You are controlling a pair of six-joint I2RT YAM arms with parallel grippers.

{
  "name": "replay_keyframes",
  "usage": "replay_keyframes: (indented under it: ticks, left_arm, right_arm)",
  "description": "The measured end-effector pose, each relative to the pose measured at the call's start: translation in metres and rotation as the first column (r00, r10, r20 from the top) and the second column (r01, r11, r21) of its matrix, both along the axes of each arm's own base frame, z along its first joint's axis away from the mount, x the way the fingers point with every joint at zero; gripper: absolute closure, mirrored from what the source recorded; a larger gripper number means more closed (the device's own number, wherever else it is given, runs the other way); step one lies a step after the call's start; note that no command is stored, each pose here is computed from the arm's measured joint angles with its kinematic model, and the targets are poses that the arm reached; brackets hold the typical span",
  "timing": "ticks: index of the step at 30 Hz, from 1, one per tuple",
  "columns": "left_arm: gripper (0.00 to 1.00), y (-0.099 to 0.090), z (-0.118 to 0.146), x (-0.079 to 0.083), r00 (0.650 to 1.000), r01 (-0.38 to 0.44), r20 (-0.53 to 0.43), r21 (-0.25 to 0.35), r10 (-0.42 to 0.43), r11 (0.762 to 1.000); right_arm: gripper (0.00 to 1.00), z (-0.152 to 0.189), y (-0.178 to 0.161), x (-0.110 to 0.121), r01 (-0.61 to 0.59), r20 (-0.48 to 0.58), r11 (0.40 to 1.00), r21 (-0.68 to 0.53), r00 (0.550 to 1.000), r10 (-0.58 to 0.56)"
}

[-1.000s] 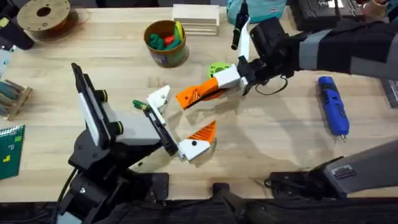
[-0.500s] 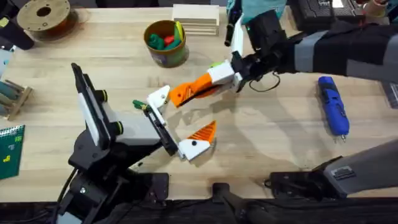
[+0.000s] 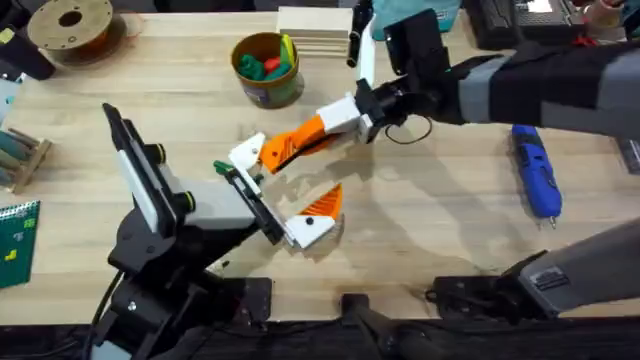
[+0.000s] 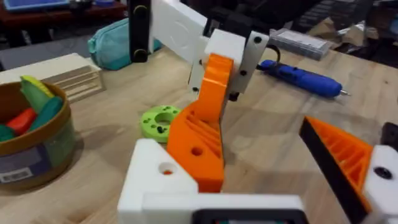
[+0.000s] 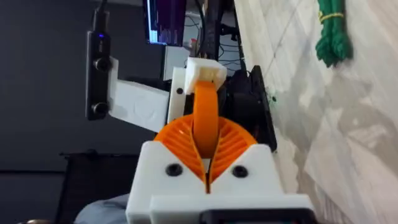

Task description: Pick up the gripper from the table and insert it into the empty holder that is missing its gripper. Then pick up a screw, insert it into the mounting hole, and use the screwdriver to tighten it. Finally, clean up the table by picking up the vegetable and placing it into the bucket.

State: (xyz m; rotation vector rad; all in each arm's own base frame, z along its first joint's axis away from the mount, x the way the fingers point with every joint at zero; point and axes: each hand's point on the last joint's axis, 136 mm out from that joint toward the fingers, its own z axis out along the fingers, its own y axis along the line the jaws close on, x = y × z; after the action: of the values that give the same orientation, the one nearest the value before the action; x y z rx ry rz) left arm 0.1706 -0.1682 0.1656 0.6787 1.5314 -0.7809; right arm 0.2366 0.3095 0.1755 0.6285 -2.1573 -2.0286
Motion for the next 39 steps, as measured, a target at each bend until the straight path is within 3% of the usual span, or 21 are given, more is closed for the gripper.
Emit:
replay_keyframes:
  ticks: [6, 14, 33, 39]
  left_arm:
    - [0.013, 0.005, -0.002, 0.006, 0.999, -0.046, -0.016, -0.002, 0.046, 0.999]
    - [0.013, 0.002, -0.002, 0.002, 1.000, -0.015, -0.024, -0.010, 0.015, 1.000]
    - [0.013, 0.007, -0.003, 0.008, 0.996, -0.064, -0.060, -0.031, 0.062, 0.997]
    - [0.013, 0.010, -0.003, 0.011, 0.995, -0.086, -0.051, -0.025, 0.085, 0.996]
  right_arm:
    - [0.985, -0.007, 0.008, 0.003, -0.001, -0.073, 1.000, -0.026, 0.997, -0.001]
    - [0.985, -0.009, 0.017, 0.001, 0.004, -0.139, 0.997, -0.071, 0.990, -0.014]
    - [0.987, -0.014, 0.039, 0.002, 0.054, -0.088, 0.991, -0.119, 0.994, -0.065]
    - [0.988, -0.011, 0.044, 0.006, 0.072, -0.025, 0.993, -0.094, 0.997, -0.074]
